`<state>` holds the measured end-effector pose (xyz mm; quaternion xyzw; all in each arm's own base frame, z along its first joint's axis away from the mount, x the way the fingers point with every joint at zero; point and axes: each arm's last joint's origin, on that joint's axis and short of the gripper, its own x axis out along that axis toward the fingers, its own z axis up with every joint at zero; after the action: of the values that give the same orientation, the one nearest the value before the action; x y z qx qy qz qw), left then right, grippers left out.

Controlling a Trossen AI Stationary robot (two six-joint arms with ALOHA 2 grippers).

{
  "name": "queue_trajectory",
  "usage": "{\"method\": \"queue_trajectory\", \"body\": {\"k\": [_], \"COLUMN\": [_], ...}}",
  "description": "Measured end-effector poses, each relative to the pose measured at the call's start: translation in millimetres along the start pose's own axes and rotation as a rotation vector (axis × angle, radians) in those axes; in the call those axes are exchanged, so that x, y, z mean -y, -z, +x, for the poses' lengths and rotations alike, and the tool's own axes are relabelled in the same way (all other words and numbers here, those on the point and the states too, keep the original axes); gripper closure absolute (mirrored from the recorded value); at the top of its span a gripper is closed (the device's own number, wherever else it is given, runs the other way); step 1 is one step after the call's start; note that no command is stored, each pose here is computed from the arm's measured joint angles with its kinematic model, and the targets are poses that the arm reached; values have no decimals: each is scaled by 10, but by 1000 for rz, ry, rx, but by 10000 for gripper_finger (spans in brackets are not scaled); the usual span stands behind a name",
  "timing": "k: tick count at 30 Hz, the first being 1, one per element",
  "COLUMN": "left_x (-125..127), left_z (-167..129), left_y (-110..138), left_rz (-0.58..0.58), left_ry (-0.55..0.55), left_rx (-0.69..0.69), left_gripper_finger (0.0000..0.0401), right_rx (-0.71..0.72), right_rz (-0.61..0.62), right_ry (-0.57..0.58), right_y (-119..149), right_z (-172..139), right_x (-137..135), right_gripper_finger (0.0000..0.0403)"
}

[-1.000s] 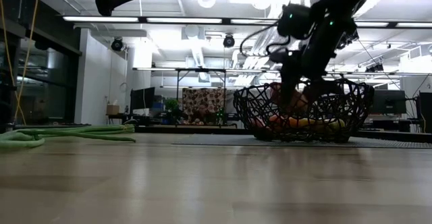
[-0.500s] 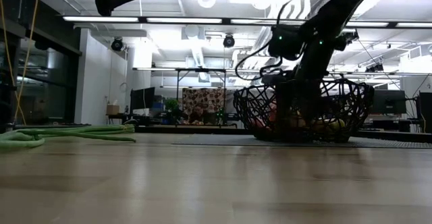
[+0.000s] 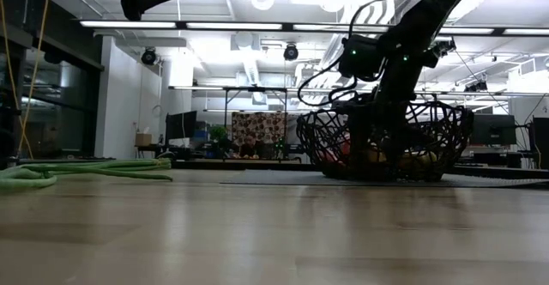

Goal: Build produce basket
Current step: Put the red mango into the black basket

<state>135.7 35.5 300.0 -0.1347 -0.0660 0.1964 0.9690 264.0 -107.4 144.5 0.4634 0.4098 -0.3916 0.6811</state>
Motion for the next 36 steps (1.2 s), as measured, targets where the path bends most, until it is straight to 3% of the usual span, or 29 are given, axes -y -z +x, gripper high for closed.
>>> {"method": "queue_trajectory", "body": {"k": [14, 27, 36], "left_x": [0, 0, 0], "left_z": [0, -1, 0], "left_y": [0, -2, -3], "left_rz": [0, 0, 0], "left_ry": [0, 0, -1], "left_rx": [0, 1, 1], "left_gripper_finger": [27, 27, 27], "right_rx": [1, 49, 103], "right_rz": [0, 0, -97], "right_ry": [2, 28, -8], "right_y": [0, -3, 4], "right_z": [3, -149, -499], "right_x": [2, 33, 57], "right_gripper_finger": [164, 27, 16]}}
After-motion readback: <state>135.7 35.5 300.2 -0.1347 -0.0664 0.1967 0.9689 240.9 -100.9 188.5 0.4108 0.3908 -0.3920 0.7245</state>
